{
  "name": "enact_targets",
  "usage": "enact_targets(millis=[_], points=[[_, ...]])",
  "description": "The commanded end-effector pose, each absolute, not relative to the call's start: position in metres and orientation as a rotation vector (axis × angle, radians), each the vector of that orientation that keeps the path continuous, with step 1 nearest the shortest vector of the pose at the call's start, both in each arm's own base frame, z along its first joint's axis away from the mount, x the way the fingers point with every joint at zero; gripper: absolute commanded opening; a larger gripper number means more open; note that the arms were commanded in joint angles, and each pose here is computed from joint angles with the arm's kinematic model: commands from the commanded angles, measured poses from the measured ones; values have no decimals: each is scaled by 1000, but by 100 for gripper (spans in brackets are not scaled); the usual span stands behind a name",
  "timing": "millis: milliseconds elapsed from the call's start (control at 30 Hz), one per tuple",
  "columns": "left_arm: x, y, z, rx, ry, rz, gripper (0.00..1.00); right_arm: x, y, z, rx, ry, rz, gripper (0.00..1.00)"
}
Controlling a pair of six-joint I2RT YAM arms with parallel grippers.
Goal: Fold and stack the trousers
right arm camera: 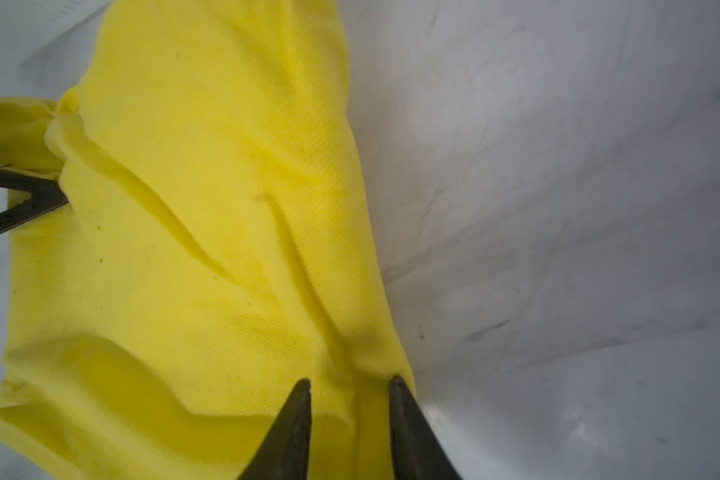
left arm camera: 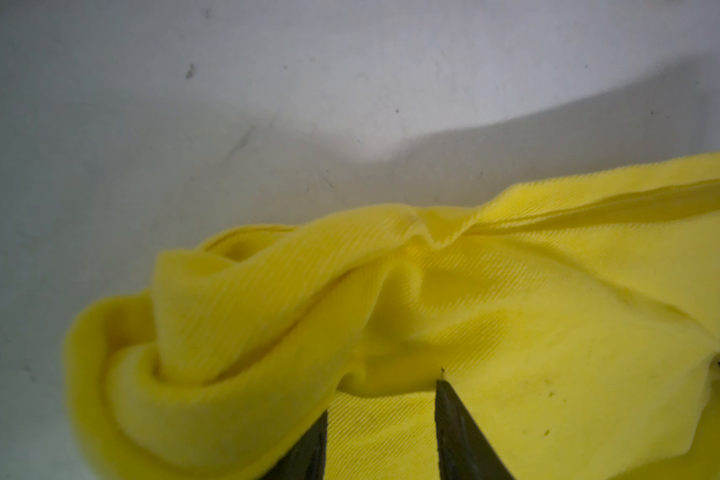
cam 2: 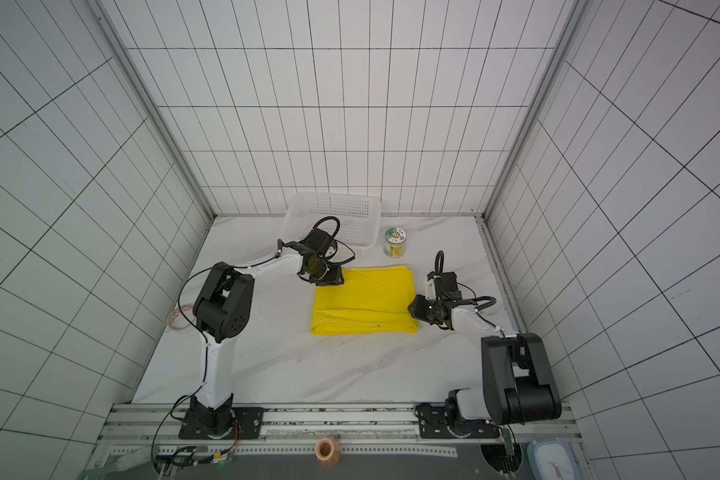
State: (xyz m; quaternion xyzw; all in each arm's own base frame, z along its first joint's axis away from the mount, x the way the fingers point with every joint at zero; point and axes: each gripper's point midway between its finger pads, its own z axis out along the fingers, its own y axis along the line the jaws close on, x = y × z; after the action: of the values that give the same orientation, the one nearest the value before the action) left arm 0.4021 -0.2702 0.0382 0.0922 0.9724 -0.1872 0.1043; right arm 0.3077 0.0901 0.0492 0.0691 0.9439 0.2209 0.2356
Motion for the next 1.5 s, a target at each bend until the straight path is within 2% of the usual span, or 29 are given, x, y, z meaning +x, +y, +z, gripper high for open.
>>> enact_targets(millis=[0,200,467,600,667,733,1067,1133,1300,1367,1467], points=[[405,-242,51,278,2861,-458,45,314,100,83,120,2518,662,39],[390,-238,111,367,2752,-522,49,329,97,142,20,2345,633,60],[365,-183,148,403,2591,-455,61,346,72,168,-45,2231,487,79],[365,-127,153,351,2515,-340,72,355,50,173,-4,2173,415,88],[368,-112,158,287,2455,-422,73,356,49,172,-7,2151,434,88],[369,-112,159,252,2396,-519,85,355,50,167,-18,2154,440,89],[349,-145,104,272,2570,-571,84,351,56,167,-45,2152,476,89],[349,-158,93,244,2597,-605,83,350,56,167,-47,2151,477,96],[346,-204,72,308,2632,-647,81,350,57,170,-54,2145,481,95],[343,-216,60,343,2666,-618,77,350,57,170,-55,2148,478,95],[340,-219,38,329,2736,-577,66,350,57,170,-60,2151,470,96]])
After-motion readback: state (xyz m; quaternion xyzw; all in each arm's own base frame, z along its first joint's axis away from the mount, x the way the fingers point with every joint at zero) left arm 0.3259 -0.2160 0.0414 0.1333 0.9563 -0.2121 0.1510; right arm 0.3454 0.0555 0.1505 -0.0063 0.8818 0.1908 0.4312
